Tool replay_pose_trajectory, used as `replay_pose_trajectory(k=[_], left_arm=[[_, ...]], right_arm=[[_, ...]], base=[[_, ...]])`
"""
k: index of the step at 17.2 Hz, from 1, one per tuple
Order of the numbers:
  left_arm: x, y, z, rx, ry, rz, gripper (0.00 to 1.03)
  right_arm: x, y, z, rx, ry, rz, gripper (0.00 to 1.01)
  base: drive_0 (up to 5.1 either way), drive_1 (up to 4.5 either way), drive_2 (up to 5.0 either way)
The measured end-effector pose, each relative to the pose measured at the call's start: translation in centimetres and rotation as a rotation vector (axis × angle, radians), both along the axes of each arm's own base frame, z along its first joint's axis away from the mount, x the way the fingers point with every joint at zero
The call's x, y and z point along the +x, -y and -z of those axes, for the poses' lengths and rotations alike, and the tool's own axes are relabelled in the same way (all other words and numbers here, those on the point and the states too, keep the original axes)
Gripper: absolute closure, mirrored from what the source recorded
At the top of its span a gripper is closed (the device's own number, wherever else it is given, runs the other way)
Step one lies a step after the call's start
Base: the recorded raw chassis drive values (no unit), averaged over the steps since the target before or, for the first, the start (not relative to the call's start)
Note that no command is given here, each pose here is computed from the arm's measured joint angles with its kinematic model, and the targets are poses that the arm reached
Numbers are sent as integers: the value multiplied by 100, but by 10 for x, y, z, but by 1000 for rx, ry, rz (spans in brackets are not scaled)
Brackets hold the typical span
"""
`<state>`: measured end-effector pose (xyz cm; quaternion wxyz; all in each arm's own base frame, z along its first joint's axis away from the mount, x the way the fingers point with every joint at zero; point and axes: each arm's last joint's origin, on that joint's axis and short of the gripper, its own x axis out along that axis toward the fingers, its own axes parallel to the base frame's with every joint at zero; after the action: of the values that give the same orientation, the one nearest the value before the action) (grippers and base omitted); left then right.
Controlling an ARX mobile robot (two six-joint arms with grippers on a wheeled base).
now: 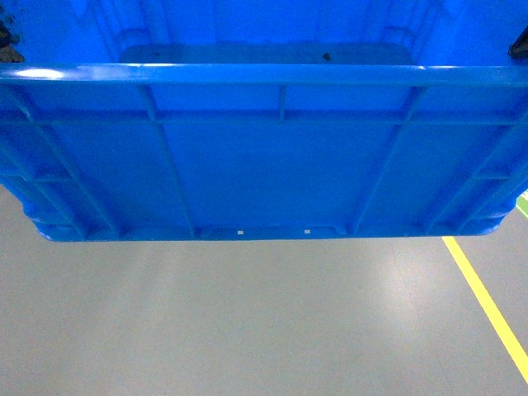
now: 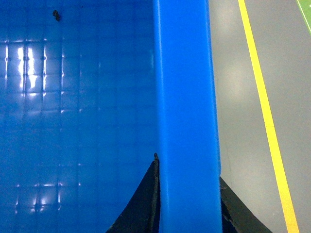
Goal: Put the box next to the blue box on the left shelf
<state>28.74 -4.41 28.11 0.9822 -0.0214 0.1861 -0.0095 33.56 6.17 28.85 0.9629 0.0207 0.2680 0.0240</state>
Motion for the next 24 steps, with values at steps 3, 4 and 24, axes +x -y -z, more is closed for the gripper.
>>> replay_pose_trajectory(k=[3, 4, 24], left_arm=[[1, 0, 1, 0, -2, 0, 96], [0, 0, 1, 0, -8, 1, 96], [0, 0, 1, -3, -4, 1, 97]], right_arm=[[0, 0, 0, -1, 1, 0, 83], [0, 0, 1, -3, -10, 0, 83], [0, 0, 0, -4, -3, 0, 83]], base=[[-3, 430, -436], [7, 441, -426], [8, 441, -426]])
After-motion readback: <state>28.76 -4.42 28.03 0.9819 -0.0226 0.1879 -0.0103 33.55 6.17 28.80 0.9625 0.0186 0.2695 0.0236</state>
